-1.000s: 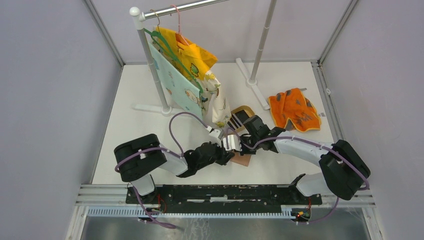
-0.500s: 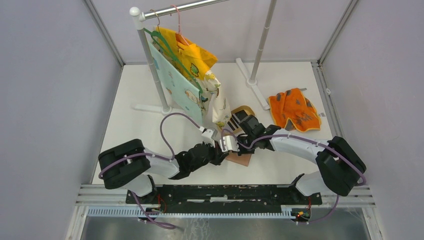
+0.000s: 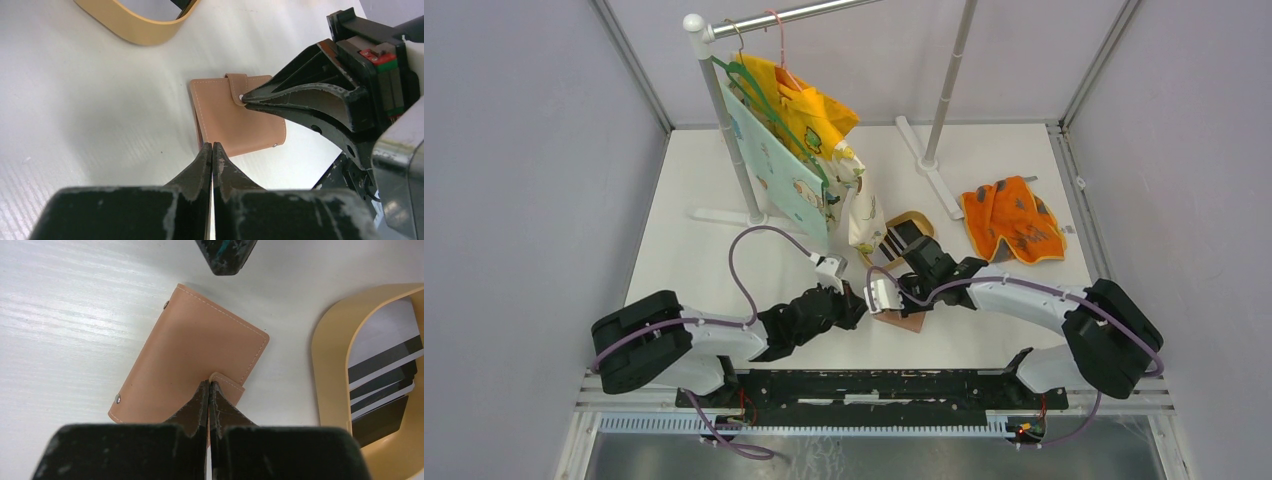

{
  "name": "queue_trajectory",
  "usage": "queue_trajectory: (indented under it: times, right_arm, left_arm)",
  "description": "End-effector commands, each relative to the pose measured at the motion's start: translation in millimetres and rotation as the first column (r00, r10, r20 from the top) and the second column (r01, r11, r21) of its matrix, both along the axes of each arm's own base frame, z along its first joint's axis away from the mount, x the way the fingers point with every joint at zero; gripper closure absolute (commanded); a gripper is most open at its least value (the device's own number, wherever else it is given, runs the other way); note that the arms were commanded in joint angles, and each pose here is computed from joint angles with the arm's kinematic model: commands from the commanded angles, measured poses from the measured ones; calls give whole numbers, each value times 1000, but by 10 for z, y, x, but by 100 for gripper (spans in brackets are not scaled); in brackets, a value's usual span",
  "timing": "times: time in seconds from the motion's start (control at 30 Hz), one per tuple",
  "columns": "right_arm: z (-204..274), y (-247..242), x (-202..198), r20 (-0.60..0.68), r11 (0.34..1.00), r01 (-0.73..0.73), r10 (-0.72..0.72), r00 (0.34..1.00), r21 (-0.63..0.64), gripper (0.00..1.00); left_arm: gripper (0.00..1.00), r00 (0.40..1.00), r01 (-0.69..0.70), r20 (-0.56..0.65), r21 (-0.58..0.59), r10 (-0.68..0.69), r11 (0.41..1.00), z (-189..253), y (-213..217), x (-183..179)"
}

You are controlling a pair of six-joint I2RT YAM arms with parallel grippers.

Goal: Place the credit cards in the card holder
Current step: Close the card holder at the center of the board.

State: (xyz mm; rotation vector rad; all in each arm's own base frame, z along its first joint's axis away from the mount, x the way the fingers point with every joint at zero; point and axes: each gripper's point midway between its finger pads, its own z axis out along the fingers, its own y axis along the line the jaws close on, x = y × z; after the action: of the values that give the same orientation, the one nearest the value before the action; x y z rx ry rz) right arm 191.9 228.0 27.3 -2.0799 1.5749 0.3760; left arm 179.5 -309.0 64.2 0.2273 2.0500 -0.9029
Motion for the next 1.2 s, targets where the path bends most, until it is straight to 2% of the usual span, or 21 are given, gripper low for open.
queue_trajectory:
  times: [0.0, 0.6, 0.77, 0.8, 1.0, 1.1, 1.17]
  right_arm:
    - [-507, -630, -580, -195, 968, -24, -26, 981, -251, 100]
    - [-651, -777, -779, -169, 937, -115, 61, 984, -330, 100]
    - [-604, -715, -749, -157, 944, -104, 56, 986, -313, 100]
    - [-565, -671, -700, -148, 952, -78, 35, 988, -296, 96]
    - [-94, -331, -262, -84, 995, 78, -83, 993, -62, 51]
    - [232, -181, -47, -31, 994, 92, -90, 995, 55, 29]
    - [430, -105, 66, -14, 988, 105, -104, 995, 115, 21]
  left_arm:
    - [95, 999, -39, 34, -4, 40, 999, 105, 63, 77]
    - [96, 997, -57, 57, 1, 57, 998, 216, 142, 91]
    - [96, 996, -61, 60, 0, 61, 998, 237, 149, 96]
    - [96, 996, -60, 61, 0, 60, 998, 245, 146, 94]
    - [95, 997, -47, 69, -10, 48, 999, 338, 104, 99]
    - [93, 997, -34, 74, -14, 34, 999, 403, 67, 97]
    - [92, 997, -23, 78, -16, 25, 1000, 458, 44, 96]
